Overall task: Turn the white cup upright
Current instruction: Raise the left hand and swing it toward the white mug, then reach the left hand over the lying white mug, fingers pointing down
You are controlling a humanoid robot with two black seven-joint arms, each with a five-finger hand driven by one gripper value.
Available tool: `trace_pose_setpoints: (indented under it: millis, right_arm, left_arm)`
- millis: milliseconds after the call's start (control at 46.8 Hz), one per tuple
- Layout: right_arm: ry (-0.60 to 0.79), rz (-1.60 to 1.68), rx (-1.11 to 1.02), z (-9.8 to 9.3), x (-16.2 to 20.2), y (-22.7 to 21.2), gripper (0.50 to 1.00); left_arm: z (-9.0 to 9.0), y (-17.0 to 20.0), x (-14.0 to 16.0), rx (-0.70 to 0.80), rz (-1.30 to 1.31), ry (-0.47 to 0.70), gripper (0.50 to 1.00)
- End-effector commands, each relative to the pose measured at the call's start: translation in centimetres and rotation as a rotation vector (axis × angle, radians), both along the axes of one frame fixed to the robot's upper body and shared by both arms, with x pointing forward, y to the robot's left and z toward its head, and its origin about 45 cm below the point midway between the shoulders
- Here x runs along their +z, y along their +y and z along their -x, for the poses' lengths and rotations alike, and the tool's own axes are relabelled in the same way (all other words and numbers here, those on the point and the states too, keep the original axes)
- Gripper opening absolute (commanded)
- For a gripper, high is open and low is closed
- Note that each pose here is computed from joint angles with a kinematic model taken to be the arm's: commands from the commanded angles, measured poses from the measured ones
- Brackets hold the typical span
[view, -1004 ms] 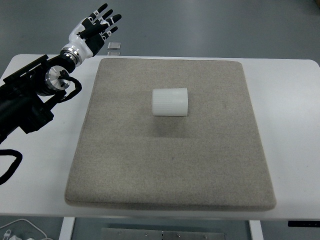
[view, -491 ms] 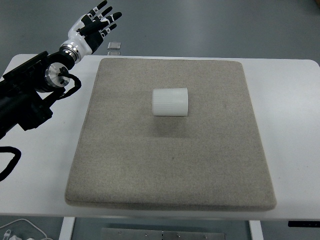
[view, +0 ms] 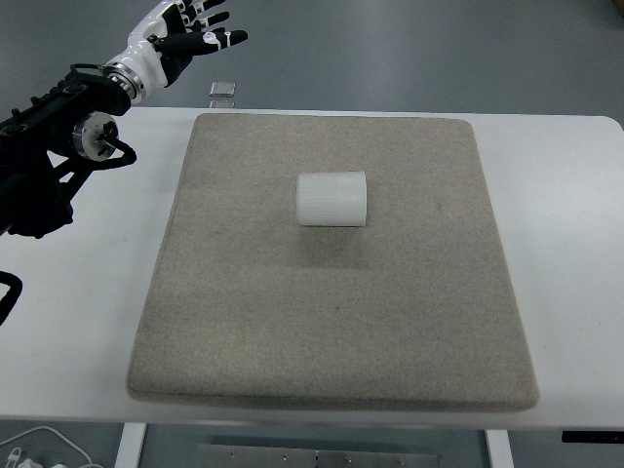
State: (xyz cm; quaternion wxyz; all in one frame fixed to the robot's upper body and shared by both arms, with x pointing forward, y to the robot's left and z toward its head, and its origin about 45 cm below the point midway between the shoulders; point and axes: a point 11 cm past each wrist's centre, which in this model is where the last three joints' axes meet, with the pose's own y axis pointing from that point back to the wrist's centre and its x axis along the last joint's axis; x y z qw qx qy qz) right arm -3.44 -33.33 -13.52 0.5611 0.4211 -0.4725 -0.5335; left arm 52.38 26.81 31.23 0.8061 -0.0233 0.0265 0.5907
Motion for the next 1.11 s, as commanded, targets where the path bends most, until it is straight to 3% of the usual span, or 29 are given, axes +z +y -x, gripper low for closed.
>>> trace_pose_setpoints:
  millis: [0, 256, 641, 940, 1089]
  right_arm:
    - [0.0, 0.0, 0.0, 0.0, 0.0, 0.0, 0.93]
    - [0.0, 0.0, 0.0, 0.0, 0.0, 0.0, 0.93]
    - [0.0, 0.0, 0.0, 0.0, 0.0, 0.0, 0.93]
    - [0.0, 0.0, 0.0, 0.0, 0.0, 0.0, 0.93]
    - [0.0, 0.0, 0.0, 0.0, 0.0, 0.0, 0.93]
  left_arm:
    - [0.2, 0.4, 0.2, -0.013, -0.06, -0.013, 0.99]
    - [1.6, 0.3, 2.4, -0.113, -0.225, -0.093, 0.992]
    - [4.1, -2.6, 1.8, -0.358, -0.614, -0.157, 0.981]
    - [6.4, -6.0, 1.6, -0.523, -0.739, -0.21, 0.981]
    - [6.7, -7.1, 1.9, -0.584, -0.813, -0.233, 0.981]
